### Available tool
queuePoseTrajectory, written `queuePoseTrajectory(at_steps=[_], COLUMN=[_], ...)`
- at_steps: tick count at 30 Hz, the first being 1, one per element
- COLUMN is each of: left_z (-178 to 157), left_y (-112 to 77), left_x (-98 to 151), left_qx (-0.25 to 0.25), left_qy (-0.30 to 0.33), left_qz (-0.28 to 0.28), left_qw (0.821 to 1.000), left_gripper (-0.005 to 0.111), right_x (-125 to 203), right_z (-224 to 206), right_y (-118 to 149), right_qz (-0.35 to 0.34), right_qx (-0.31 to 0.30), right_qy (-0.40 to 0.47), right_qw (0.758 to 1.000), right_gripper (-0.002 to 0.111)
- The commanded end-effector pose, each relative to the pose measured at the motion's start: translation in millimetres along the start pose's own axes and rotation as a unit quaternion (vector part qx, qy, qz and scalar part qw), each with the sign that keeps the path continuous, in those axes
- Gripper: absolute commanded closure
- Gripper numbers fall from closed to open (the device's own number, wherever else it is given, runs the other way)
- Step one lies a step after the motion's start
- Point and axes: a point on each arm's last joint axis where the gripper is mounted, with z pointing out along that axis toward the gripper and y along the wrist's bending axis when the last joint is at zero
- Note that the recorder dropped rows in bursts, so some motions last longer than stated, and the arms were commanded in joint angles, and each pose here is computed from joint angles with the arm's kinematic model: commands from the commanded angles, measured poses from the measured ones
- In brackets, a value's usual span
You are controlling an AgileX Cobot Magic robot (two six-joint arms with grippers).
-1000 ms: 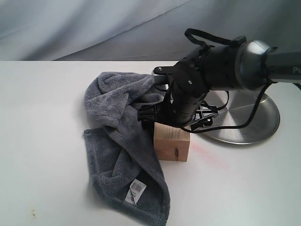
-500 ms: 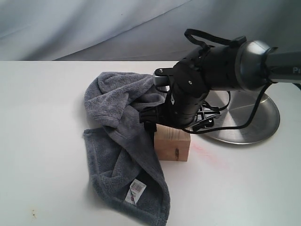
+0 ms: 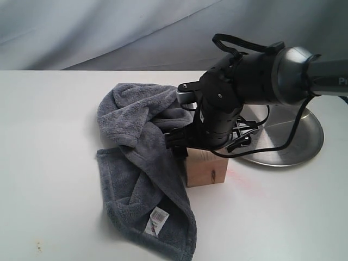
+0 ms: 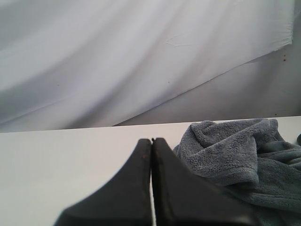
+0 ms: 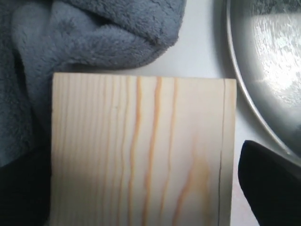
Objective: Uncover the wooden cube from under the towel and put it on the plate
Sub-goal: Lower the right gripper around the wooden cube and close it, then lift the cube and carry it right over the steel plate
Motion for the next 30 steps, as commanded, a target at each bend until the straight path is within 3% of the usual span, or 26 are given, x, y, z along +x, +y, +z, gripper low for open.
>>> queuePoseTrajectory(at_steps=[1,12,18,25,30], left_z=[-0.1,-0.1,-0.1,-0.1,-0.1], left_y=[0.2,0.2,0.2,0.2,0.2], left_x=[0.1,0.1,0.1,0.1,0.1], left_qx=[-0.001,-0.001,-0.001,-0.001,-0.001], left_qy=[-0.006,-0.006,-0.006,-0.006,-0.006], left_qz=[-0.002,-0.002,-0.002,-0.002,-0.002], left_qw=[1.0,1.0,1.0,1.0,1.0], left_gripper=[0.107,0.107,0.107,0.107,0.107], right_x=[-0.7,-2.2,-1.6,-1.3,-3.2], right_z=[0.1,0.0,0.0,0.0,-7.7], right_y=[-0.2,2.7,3.6,4.2,3.0], right_qz=[-0.031,-0.048,-0.041,-0.037,-0.04], right_qx=[0.002,-0.013,-0.019,-0.022,-0.022], right_qy=[-0.006,-0.015,-0.012,-0.01,-0.021], right_qw=[1.0,0.999,0.999,0.999,0.999], right_gripper=[0.021,0.023,0.043,0.048,0.065])
